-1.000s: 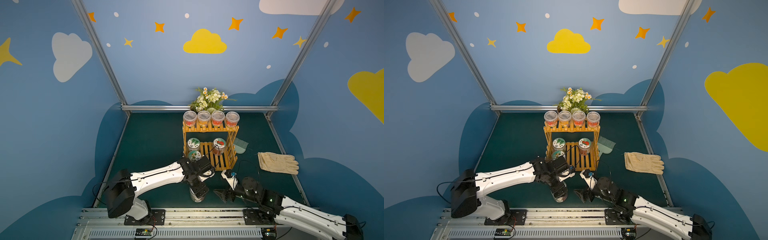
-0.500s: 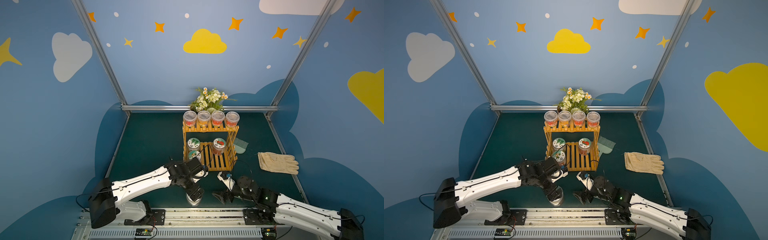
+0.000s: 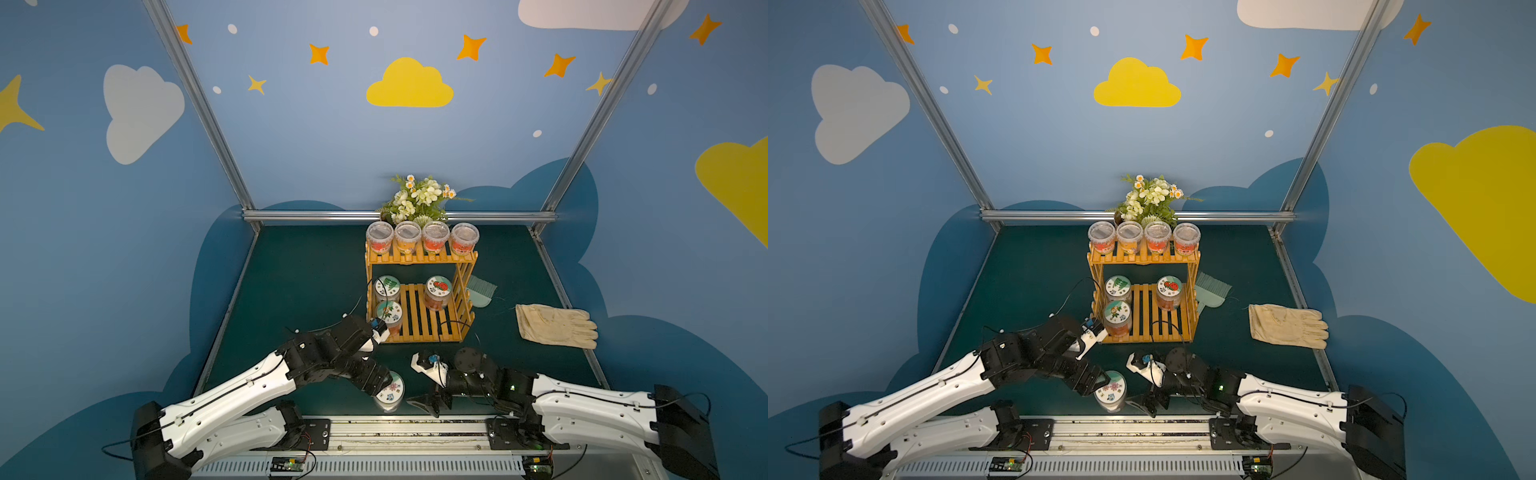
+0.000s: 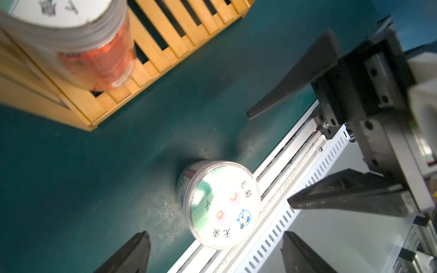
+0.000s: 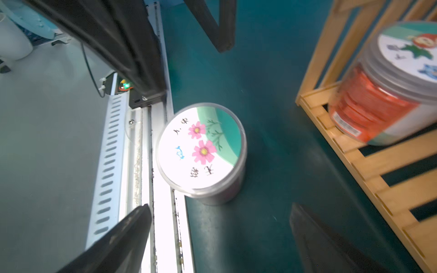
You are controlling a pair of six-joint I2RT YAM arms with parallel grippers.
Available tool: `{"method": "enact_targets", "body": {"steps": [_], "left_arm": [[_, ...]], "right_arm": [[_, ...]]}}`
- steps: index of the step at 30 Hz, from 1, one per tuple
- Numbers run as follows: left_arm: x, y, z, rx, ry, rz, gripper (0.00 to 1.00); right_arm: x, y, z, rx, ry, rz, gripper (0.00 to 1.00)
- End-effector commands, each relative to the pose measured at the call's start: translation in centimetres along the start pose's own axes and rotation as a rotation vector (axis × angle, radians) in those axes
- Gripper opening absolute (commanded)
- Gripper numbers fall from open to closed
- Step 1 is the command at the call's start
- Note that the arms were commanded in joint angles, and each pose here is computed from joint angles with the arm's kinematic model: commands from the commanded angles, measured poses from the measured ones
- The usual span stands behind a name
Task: Place the seed container on the shelf
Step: Pick up the seed jar at the center of the board.
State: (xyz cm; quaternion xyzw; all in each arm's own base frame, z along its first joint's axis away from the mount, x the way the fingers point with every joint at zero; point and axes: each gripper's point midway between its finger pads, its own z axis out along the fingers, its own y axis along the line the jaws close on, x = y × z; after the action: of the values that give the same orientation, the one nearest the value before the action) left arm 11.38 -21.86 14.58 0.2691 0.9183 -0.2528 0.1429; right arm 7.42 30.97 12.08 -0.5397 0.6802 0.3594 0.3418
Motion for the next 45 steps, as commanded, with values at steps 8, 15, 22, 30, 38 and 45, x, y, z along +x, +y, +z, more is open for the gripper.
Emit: {"method": "enact_targets", "body": {"steps": [8, 15, 22, 30, 38, 45], "left_arm": [[3.5, -0.4, 2.0, 0.123, 0.059, -0.217, 0.83], [3.7, 0.1, 2.8, 0.100, 0.087, -0.214, 0.76], [3.7, 0.7, 2.9, 0.068, 0.072, -0.213, 0.73], [3.8, 1.3, 2.5, 0.042, 0.047, -0.212, 0.73], [4.1, 1.9, 2.1, 0.012, 0.034, -0.216, 0.72], [4.0, 2.4, 2.0, -0.016, 0.025, -0.226, 0.72]], "right_arm": [[-1.9, 0.6, 2.9, -0.041, 0.069, -0.091, 0.98], [-1.2, 1.3, 4.2, -0.099, 0.131, -0.092, 0.98], [-0.9, 0.9, 5.3, -0.092, 0.158, -0.113, 0.98], [0.2, 1.0, 6.3, -0.119, 0.214, -0.122, 0.98], [-0.7, 1.8, 6.8, -0.161, 0.186, -0.119, 0.98], [-0.5, 1.4, 7.4, -0.144, 0.197, -0.106, 0.96]]}}
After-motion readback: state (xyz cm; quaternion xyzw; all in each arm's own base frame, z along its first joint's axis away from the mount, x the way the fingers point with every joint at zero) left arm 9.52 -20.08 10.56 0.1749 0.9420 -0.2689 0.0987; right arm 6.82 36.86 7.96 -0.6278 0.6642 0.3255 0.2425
